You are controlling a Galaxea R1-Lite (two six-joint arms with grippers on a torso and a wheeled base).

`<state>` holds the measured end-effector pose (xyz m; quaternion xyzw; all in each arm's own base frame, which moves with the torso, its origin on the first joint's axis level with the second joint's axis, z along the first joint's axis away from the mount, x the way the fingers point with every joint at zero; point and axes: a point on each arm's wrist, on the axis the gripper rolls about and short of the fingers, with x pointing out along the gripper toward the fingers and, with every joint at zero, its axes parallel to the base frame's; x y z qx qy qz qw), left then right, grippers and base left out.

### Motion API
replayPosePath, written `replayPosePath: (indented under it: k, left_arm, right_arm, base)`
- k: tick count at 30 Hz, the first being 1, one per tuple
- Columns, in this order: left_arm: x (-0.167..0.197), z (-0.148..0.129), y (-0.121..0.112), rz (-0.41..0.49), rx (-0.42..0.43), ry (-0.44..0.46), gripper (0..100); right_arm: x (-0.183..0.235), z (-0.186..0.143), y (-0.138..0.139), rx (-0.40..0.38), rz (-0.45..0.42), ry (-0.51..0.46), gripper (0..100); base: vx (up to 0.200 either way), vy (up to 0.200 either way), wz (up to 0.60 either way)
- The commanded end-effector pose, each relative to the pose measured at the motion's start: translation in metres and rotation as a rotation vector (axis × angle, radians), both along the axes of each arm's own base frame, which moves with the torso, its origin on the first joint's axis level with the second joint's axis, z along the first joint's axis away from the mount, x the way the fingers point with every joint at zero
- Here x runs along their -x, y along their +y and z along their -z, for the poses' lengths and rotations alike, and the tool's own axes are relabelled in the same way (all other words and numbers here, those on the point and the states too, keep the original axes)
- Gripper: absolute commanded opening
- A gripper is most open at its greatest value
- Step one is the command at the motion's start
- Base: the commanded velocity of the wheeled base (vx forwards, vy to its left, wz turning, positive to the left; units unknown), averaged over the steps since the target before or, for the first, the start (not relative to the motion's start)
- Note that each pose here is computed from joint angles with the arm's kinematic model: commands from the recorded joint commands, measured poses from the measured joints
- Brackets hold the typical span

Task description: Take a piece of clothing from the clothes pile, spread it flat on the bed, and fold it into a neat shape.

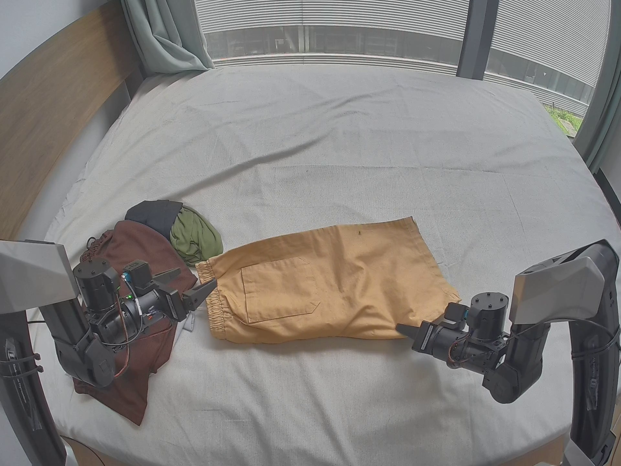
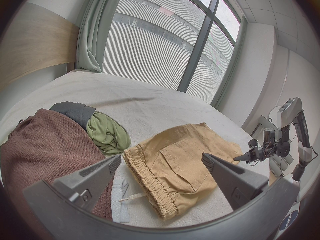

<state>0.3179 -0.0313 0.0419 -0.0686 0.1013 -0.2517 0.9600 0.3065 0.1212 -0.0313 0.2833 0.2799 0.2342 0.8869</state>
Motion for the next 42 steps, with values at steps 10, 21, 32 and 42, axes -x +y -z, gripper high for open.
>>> replayPosePath:
  k: [10,21,32,42]
  left_arm:
    - [-0.001,0.004,0.0,0.006,0.002,0.012,100]
    - [-0.005,0.0,-0.004,0.008,0.069,0.027,100]
    - [-0.005,-0.002,-0.01,0.023,0.08,0.024,100]
    - [-0.004,-0.005,-0.01,0.018,0.101,0.028,100]
  right_arm:
    - [0.025,-0.004,-0.01,0.046,-0.008,0.054,0]
    - [0.023,-0.001,-0.01,0.063,-0.014,0.043,100]
    - [0.061,0.001,-0.011,0.127,-0.157,0.116,100]
    - [0.073,-0.026,0.0,0.088,-0.249,0.044,100]
  base:
    - [0.0,0.0,0.0]
    - [0.0,0.0,0.0]
    - [0.0,0.0,0.0]
    - [0.0,0.0,0.0]
